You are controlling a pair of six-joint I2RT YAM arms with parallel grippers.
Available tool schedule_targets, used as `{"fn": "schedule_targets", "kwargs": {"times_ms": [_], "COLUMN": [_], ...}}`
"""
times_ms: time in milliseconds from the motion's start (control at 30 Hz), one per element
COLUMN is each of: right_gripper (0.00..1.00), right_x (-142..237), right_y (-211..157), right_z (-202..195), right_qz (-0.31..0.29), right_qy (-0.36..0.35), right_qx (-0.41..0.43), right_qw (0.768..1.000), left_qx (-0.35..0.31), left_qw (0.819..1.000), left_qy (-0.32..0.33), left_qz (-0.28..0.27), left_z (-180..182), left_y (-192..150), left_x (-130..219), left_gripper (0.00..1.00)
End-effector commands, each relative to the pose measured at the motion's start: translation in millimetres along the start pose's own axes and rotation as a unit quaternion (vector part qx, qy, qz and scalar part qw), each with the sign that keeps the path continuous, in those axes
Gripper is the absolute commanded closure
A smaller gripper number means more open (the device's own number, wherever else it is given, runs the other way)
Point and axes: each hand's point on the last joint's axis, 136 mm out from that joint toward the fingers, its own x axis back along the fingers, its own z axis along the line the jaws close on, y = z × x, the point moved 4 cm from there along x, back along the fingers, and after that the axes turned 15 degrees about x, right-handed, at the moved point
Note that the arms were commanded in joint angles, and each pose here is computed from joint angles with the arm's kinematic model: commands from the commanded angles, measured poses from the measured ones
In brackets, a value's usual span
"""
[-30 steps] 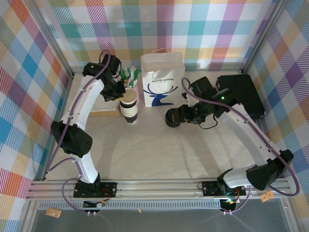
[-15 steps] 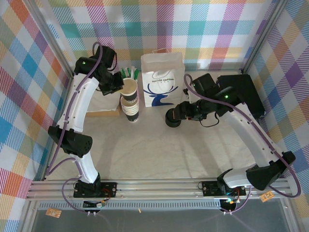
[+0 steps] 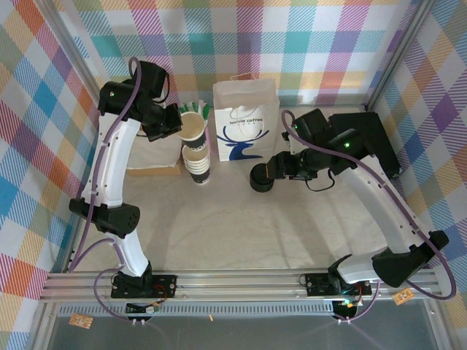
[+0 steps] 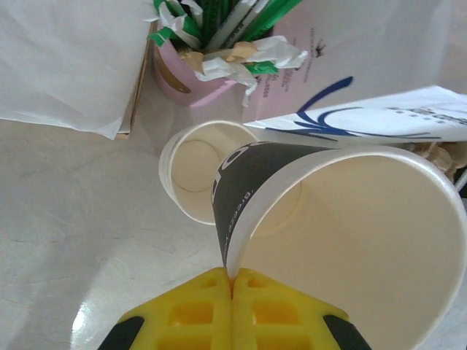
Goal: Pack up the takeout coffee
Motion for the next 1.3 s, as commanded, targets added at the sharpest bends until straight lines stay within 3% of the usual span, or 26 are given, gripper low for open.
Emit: {"fn": "schedule_targets", "kwargs": {"times_ms": [0,167,233,333,600,700,1033,1267], "right_gripper": [0.37,0.28,0.14,0.01,0.01,0.01,0.16,0.21], "right_x": [15.1,23.8,26.5,24.0,16.3,17.0,6.4,-0.4], "right_y": [-5.9,-11.4,-14.1,-17.3,-18.3,-17.8,-11.0,-3.6], "right_z": [-5.8,-16.5,-20.5,-23.8,-28.4,-28.6,-25.3,-20.6], "right_qz": [-0.006,-0.009,-0.011,-0.002,0.015,0.002,-0.032,-0.051], "right_qy": [-0.032,-0.074,-0.089,-0.095,-0.106,-0.106,-0.085,-0.064], "right_qx": [0.014,0.03,0.034,0.046,0.058,0.062,0.047,0.026], "right_qw": [0.999,0.997,0.995,0.994,0.993,0.992,0.995,0.996], "left_qx": [-0.014,-0.069,-0.109,-0.167,-0.215,-0.228,-0.222,-0.242], "left_qw": [1.0,0.997,0.992,0.983,0.965,0.963,0.969,0.962], "left_qy": [-0.01,-0.023,-0.033,-0.034,-0.091,-0.084,-0.049,0.001], "left_qz": [0.004,0.026,0.048,0.071,0.115,0.115,0.099,0.127], "left_z": [4.5,3.5,1.0,0.6,22.1,32.0,35.6,38.3], "left_y": [-24.7,-54.5,-72.8,-100.0,-158.2,-173.9,-191.4,-199.9], "left_x": [34.6,53.6,59.3,56.8,5.4,-19.1,-94.5,-132.6], "left_gripper": [1.0,1.0,1.0,1.0,1.0,1.0,1.0,1.0]}}
